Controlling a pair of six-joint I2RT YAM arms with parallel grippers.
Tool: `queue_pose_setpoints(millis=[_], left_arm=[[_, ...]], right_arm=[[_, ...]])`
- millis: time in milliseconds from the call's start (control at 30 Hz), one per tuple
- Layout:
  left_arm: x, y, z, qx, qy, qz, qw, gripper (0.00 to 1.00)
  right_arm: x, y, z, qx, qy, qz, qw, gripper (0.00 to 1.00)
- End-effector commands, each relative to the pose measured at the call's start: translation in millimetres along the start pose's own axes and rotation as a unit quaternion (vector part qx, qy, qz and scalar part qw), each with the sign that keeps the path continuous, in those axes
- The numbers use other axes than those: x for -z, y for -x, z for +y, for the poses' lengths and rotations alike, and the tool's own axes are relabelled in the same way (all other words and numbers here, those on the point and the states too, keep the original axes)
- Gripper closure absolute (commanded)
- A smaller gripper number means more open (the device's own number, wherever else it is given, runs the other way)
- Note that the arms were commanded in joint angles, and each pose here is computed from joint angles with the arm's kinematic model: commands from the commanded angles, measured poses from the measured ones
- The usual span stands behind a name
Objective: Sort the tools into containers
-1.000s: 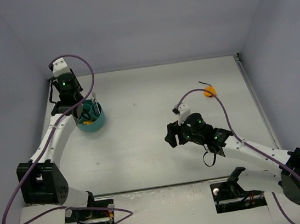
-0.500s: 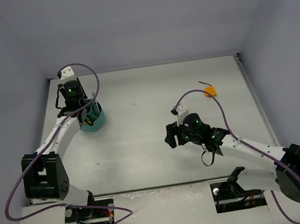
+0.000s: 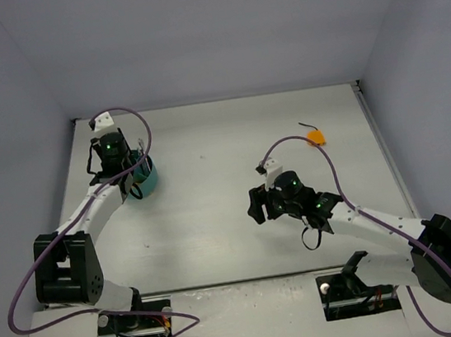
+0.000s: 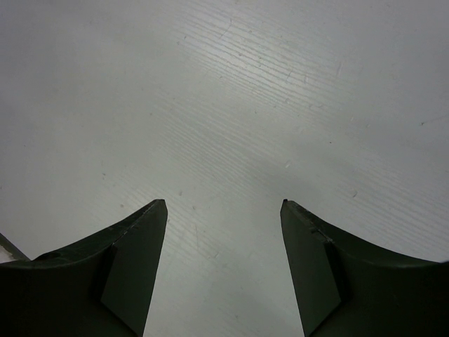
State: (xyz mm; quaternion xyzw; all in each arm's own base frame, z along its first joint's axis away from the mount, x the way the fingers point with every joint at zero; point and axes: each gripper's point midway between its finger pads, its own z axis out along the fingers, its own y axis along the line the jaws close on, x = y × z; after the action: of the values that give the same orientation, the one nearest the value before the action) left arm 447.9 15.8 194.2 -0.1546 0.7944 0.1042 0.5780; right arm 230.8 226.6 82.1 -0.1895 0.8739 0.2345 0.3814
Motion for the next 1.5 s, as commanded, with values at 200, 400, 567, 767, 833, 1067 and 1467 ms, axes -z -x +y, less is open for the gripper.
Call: queue_pose_setpoints(millis=[200, 400, 567, 767, 833, 1067, 1467], left_arm=[[34, 62, 5, 0.069, -0.021, -0.093, 0.993, 0.43], [57, 70, -3, 0.065, -0.040, -0.083, 0.994, 0.38], [86, 67, -31, 0.036, -0.065, -0.052, 0.996, 0.40], [83, 31, -65, -0.012, -0.083, 0.014, 0.996, 0.64], [75, 22, -71, -0.016, -0.082, 0.030, 0.996, 0.70], [42, -20, -103, -0.041, -0.102, 0.099, 0.989, 0.72], [12, -62, -97, -0.058, -0.086, 0.159, 0.982, 0.68]], right_arm=[[5, 28, 9, 0.004, 0.012, -0.053, 0.999, 0.37], [5, 29, 9, 0.003, 0.011, -0.055, 0.998, 0.37], [5, 28, 8, 0.002, 0.010, -0.055, 0.998, 0.37], [4, 27, 9, 0.003, 0.012, -0.050, 0.999, 0.37], [5, 26, 10, 0.002, 0.013, -0.051, 0.999, 0.37], [10, 23, 10, -0.002, 0.016, -0.056, 0.998, 0.37], [6, 16, 11, -0.003, 0.022, -0.040, 0.999, 0.37]])
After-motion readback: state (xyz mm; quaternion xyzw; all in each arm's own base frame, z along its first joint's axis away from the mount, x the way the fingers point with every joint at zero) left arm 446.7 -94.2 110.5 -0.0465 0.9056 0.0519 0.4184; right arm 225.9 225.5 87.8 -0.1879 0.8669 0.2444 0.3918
